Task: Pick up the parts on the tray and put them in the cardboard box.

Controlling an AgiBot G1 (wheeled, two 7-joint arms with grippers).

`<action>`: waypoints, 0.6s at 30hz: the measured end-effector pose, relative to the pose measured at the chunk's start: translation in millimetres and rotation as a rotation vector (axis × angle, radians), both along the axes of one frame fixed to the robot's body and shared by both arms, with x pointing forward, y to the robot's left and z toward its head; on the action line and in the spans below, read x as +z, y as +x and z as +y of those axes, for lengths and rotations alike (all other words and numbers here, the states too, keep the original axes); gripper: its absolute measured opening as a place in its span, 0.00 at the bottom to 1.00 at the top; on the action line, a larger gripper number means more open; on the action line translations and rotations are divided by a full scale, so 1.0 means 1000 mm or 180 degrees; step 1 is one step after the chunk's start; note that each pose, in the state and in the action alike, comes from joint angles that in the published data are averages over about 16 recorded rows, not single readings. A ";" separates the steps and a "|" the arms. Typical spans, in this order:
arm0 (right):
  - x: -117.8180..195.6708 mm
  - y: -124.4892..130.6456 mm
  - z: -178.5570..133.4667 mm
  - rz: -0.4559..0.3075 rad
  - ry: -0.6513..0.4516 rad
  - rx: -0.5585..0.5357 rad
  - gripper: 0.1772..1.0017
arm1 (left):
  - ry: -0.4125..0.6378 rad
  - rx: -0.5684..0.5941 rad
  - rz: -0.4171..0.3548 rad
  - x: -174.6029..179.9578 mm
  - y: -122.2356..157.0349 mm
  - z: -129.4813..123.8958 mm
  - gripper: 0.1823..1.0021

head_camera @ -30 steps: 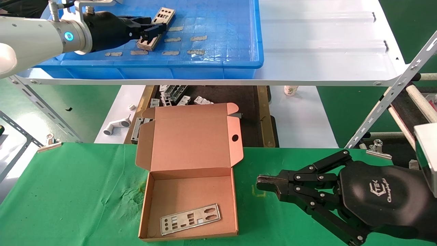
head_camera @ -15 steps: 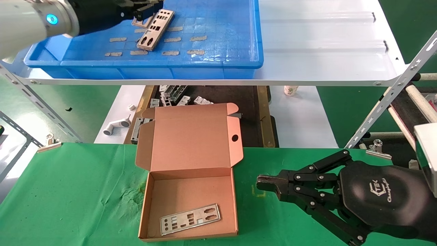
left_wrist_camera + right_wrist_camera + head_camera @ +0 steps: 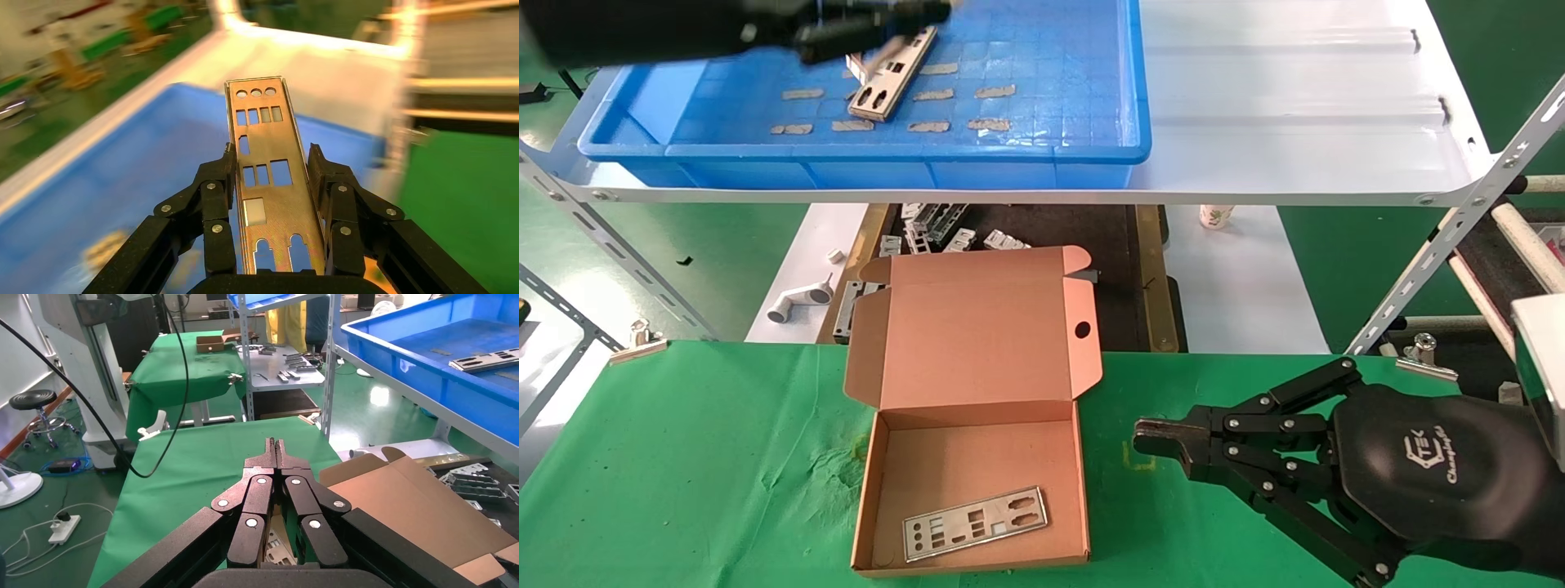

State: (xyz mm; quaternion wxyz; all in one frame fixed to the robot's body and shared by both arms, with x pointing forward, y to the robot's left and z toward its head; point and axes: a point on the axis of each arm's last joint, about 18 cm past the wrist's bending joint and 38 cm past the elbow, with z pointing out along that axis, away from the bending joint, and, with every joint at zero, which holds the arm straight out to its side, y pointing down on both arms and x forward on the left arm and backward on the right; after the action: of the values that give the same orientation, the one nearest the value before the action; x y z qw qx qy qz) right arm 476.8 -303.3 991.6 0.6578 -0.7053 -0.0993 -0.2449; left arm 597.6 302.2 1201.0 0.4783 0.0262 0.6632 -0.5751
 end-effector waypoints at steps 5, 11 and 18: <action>0.000 0.000 0.000 0.0000 0.0000 0.0000 0.02 | 0.0451 -0.0349 -0.0021 -0.025 -0.031 -0.008 0.33; 0.000 0.000 0.000 0.0000 0.0000 0.0000 0.02 | 0.0942 -0.0594 0.0092 -0.068 -0.047 -0.018 0.33; 0.000 0.000 0.000 0.0000 0.0000 0.0000 0.02 | 0.1399 -0.0631 0.0399 -0.131 -0.036 -0.027 0.33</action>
State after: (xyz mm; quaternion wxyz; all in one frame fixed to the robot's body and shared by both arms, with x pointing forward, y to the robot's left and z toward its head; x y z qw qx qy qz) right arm 476.8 -303.3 991.6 0.6578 -0.7053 -0.0993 -0.2449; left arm 561.5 275.3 1070.0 0.3603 0.1588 0.7949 -0.4616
